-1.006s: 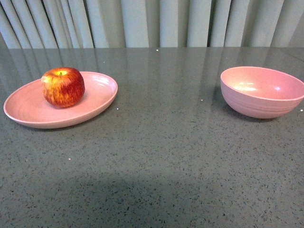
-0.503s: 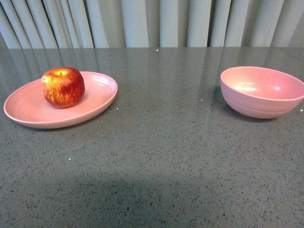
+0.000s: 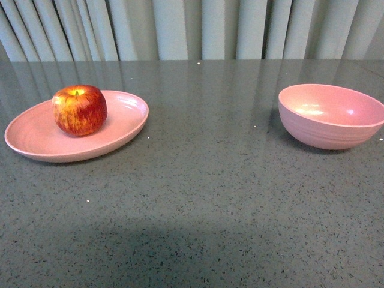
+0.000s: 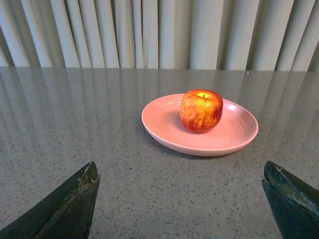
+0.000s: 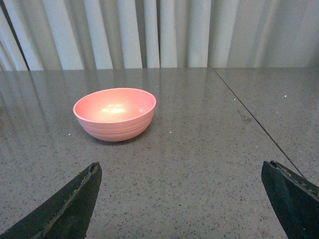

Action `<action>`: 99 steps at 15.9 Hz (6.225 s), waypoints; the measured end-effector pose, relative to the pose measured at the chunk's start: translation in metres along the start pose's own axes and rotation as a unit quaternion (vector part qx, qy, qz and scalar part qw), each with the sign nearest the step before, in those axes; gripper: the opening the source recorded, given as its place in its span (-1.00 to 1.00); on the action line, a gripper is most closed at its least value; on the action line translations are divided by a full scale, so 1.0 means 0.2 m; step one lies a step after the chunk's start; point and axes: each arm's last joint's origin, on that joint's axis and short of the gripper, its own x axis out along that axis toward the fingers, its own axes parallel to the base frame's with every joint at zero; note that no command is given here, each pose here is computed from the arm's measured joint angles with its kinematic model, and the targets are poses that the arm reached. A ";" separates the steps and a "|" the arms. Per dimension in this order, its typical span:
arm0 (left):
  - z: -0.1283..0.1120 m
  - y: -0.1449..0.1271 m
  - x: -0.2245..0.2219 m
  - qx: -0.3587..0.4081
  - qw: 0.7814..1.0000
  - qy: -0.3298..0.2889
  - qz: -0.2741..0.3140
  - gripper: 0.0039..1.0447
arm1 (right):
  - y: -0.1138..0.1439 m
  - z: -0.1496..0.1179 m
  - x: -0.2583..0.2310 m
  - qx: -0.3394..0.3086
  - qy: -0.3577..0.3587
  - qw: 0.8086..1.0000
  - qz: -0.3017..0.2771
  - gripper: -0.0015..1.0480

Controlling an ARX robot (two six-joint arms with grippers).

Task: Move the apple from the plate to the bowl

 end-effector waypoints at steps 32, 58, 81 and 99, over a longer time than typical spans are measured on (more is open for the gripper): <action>0.00 0.00 0.00 0.000 1.000 0.000 0.000 0.88 | 0.09 0.50 1.18 0.065 0.215 0.973 0.046 0.87; 0.00 0.00 0.00 0.000 1.000 0.000 0.000 0.88 | 0.16 0.18 1.43 0.052 0.345 0.937 0.001 -0.95; 0.00 0.00 0.00 0.000 1.000 0.000 0.000 0.88 | 0.96 0.21 1.48 0.049 0.353 0.927 0.120 -0.95; 0.00 0.00 0.00 0.000 1.000 0.000 0.000 0.88 | 0.97 0.16 1.46 0.050 0.366 0.923 0.111 0.16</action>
